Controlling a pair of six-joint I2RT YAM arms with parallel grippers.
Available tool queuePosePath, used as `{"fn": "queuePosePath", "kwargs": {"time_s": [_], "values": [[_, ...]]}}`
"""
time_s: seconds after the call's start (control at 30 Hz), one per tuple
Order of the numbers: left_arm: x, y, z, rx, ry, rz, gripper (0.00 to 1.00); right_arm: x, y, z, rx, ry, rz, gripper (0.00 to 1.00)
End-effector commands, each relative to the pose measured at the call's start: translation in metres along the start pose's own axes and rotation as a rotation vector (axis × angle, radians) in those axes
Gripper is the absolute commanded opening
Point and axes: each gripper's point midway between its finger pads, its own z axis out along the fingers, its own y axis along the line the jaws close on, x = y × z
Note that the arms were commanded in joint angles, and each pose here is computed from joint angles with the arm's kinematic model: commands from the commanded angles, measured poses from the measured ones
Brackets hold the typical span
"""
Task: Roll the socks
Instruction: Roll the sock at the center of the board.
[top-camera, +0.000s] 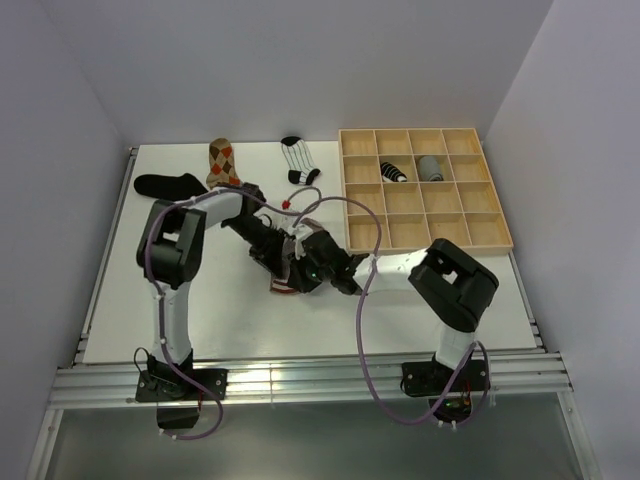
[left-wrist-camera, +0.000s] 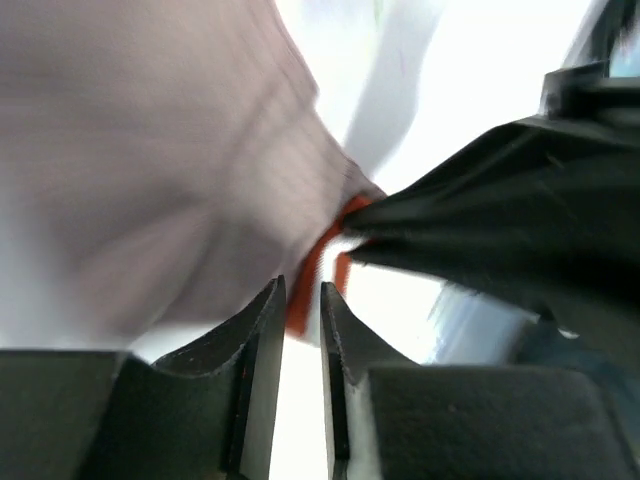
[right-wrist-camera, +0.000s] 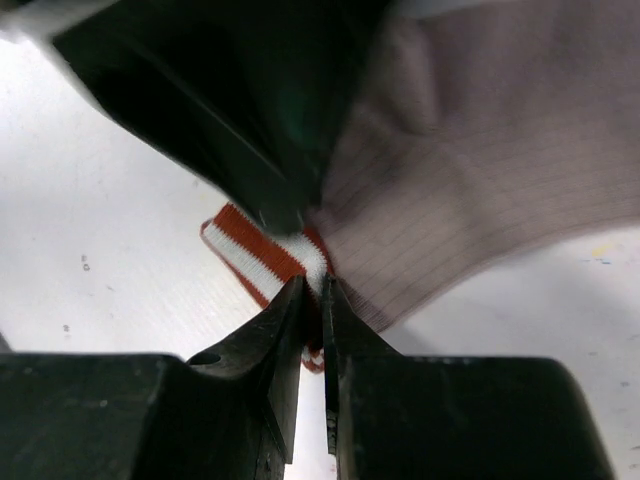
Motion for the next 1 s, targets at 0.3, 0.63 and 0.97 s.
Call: {"fn": "queuePosePath", "kwargs": {"time_s": [0.3, 0.63, 0.97], "values": [[-0.067, 0.012, -0.112, -0.47, -0.557, 0.364, 0.29, 0.04, -0.01, -0.009, -0.251, 0.484, 0.418, 0.12], [-0.02, -0.003, -0.098, -0.935, -0.556, 0.87, 0.44, 0.041, -0.036, 0.006, -0.248, 0.628, 0.532, 0.14], [-0.005, -0.039, -0.049, -0.917, -0.493, 1.164, 0.64, 0.037, -0.042, 0.016, -0.223, 0.638, 0.544, 0.15]]}}
